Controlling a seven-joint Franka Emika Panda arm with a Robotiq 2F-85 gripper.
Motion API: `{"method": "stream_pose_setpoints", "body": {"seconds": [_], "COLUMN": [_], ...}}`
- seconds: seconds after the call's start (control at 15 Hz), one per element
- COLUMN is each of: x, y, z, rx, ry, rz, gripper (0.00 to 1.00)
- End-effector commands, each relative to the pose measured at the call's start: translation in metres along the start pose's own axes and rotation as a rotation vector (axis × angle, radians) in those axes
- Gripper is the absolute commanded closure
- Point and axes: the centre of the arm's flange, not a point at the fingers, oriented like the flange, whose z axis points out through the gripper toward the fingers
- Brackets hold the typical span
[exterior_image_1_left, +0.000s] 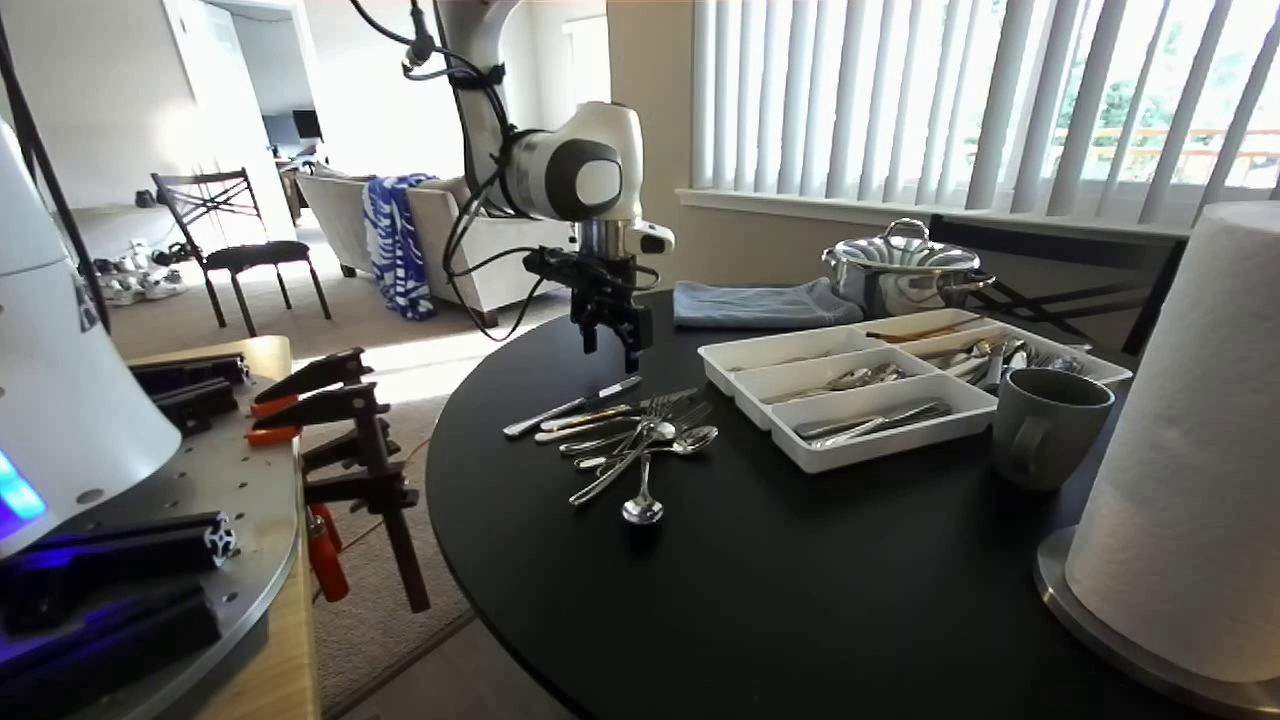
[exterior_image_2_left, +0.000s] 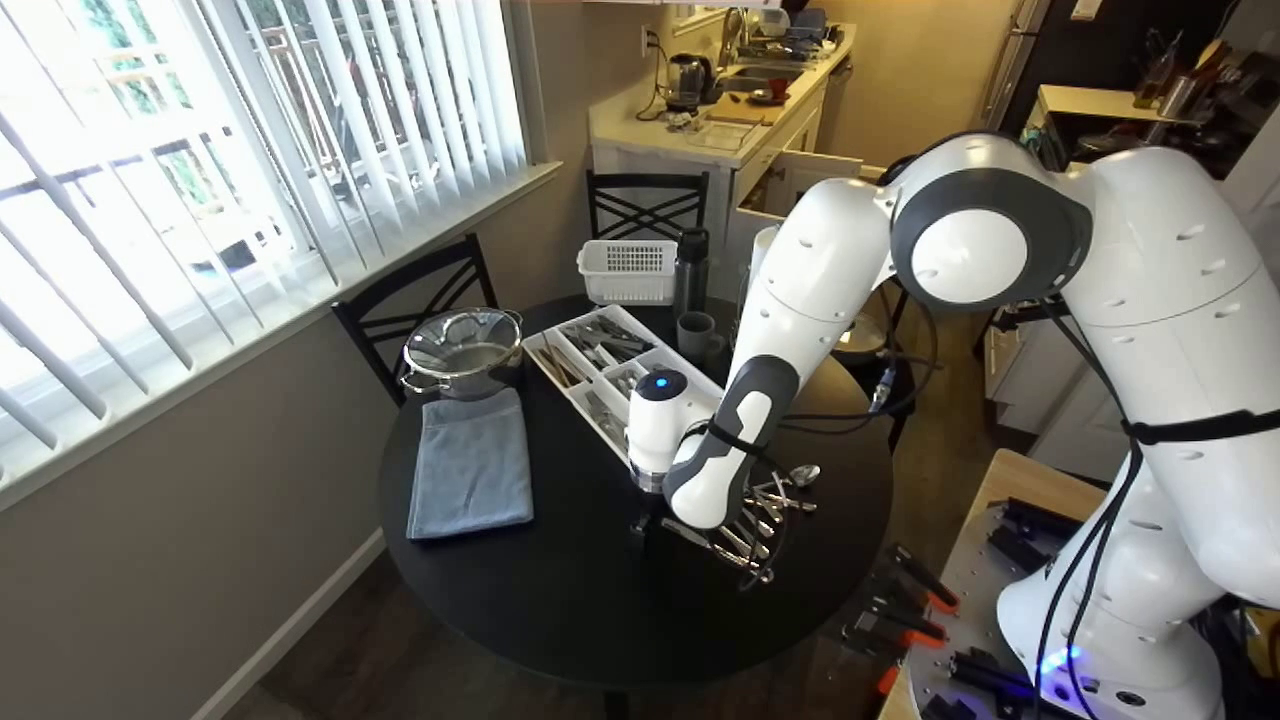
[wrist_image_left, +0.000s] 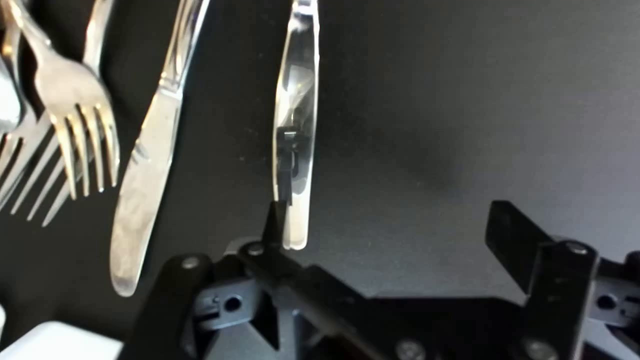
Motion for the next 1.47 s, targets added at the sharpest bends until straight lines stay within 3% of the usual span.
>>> {"method": "stream_pose_setpoints", "body": {"seconds": [0.0,0.67,1.2,1.4], "x": [-0.026,-0.073,-0.076,-0.09], "y": [0.002,0.027,0.024,0.022], "z": [0.005,0.014,-0.014,-0.018], "rx": [0.037,0.108,0.133,0.144], "ry": [-0.011,0.012,0.189,0.148], "rz": [0.041,0.127,0.043,0.069], "gripper": [0.0,0.0,0.0,0.0]}}
